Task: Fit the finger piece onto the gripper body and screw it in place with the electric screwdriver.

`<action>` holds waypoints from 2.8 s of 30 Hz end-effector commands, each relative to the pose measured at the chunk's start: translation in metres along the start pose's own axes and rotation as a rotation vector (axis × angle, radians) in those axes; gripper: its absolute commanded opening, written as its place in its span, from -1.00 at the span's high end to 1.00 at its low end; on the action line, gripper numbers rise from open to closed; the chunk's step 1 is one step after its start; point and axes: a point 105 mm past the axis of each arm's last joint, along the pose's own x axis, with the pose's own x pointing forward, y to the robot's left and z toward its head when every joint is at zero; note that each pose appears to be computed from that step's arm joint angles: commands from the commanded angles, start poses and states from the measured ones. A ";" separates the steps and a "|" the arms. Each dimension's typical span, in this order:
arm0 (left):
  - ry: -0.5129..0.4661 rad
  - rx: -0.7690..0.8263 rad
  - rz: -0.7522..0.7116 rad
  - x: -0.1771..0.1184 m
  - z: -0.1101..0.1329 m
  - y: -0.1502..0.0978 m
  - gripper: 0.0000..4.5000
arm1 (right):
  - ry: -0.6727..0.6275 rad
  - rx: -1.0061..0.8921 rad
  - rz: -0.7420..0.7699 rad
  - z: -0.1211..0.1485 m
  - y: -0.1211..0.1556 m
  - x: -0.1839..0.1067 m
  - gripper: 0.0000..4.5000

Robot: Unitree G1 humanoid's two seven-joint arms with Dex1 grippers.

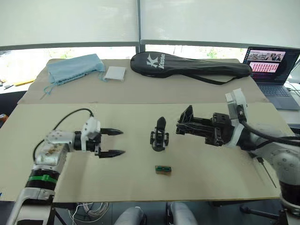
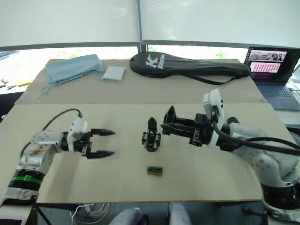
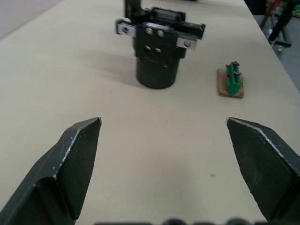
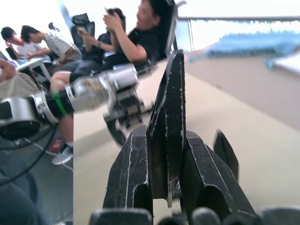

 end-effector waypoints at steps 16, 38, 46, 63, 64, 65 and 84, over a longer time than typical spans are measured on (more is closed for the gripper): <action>0.010 0.112 -0.045 0.086 -0.015 0.013 -1.00 | 0.042 -0.239 0.089 -0.034 0.015 0.017 0.83; -0.010 0.112 -0.070 0.118 -0.012 0.013 -1.00 | 0.040 -0.276 0.052 -0.043 0.011 0.020 0.83; 0.006 0.092 -0.060 0.117 -0.015 0.015 -1.00 | 0.044 -0.269 0.051 -0.047 0.010 0.022 0.83; 0.051 0.106 -0.058 0.116 -0.022 0.015 -0.03 | 0.047 -0.279 0.077 -0.061 -0.005 0.046 0.83; 0.051 0.106 -0.057 0.115 -0.022 0.015 -0.03 | 0.046 -0.279 0.079 -0.061 -0.005 0.046 0.83; 0.053 0.106 -0.055 0.115 -0.022 0.016 -0.03 | 0.049 -0.277 0.078 -0.062 -0.006 0.047 0.83; 0.071 0.094 -0.055 0.110 -0.027 0.013 -0.03 | 0.101 -0.247 0.061 -0.079 -0.014 0.045 0.83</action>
